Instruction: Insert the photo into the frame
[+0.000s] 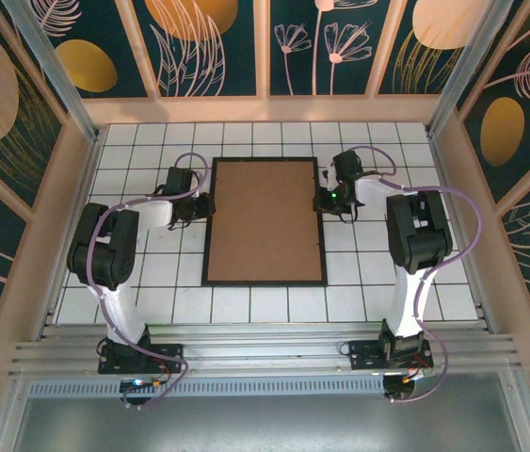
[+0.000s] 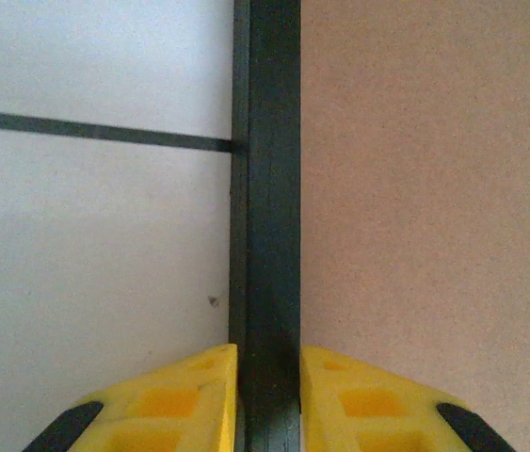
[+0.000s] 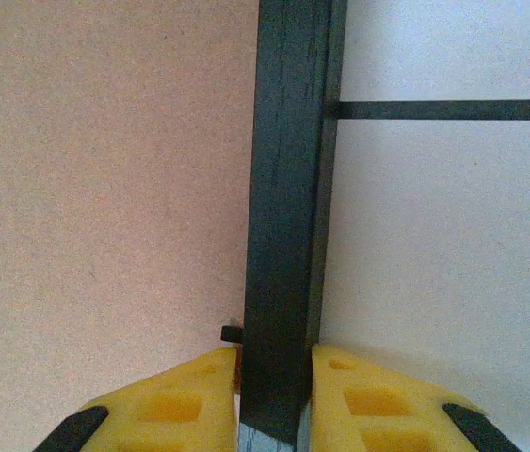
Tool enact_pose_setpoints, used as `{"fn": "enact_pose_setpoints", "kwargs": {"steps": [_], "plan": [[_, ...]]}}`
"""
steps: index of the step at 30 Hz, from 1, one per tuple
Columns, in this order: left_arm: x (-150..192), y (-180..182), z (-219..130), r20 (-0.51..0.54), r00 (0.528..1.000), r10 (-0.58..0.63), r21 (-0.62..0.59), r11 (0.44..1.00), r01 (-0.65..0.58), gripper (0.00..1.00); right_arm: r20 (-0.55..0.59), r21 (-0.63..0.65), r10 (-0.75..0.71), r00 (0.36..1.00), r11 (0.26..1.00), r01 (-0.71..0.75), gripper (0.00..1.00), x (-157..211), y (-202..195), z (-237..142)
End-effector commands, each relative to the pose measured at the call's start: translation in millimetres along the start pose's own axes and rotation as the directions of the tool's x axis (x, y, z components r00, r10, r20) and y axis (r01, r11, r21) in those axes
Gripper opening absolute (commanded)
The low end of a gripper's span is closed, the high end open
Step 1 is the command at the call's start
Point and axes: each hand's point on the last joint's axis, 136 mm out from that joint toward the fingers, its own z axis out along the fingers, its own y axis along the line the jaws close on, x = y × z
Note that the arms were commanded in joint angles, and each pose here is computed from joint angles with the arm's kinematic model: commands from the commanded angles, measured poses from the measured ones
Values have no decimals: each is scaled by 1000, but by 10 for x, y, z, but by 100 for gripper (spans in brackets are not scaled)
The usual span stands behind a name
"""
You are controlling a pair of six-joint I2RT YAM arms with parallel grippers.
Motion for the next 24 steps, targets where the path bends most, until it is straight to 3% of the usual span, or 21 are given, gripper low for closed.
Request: {"fn": "enact_pose_setpoints", "kwargs": {"steps": [1,6,14,24], "plan": [[65,15,-80,-18,1000,-22,6,1000,22,24,-91,73,-10,996,997,17,23,258,-172,221],[61,-19,-81,-20,999,-27,29,999,27,23,-90,76,-9,996,997,16,23,256,-173,206],[5,-23,-113,14,998,-63,43,997,63,30,-90,76,-10,996,997,17,23,257,-172,202],[126,-28,-120,-17,997,-69,70,995,70,24,-92,76,-10,996,997,17,23,270,-175,218]]}}
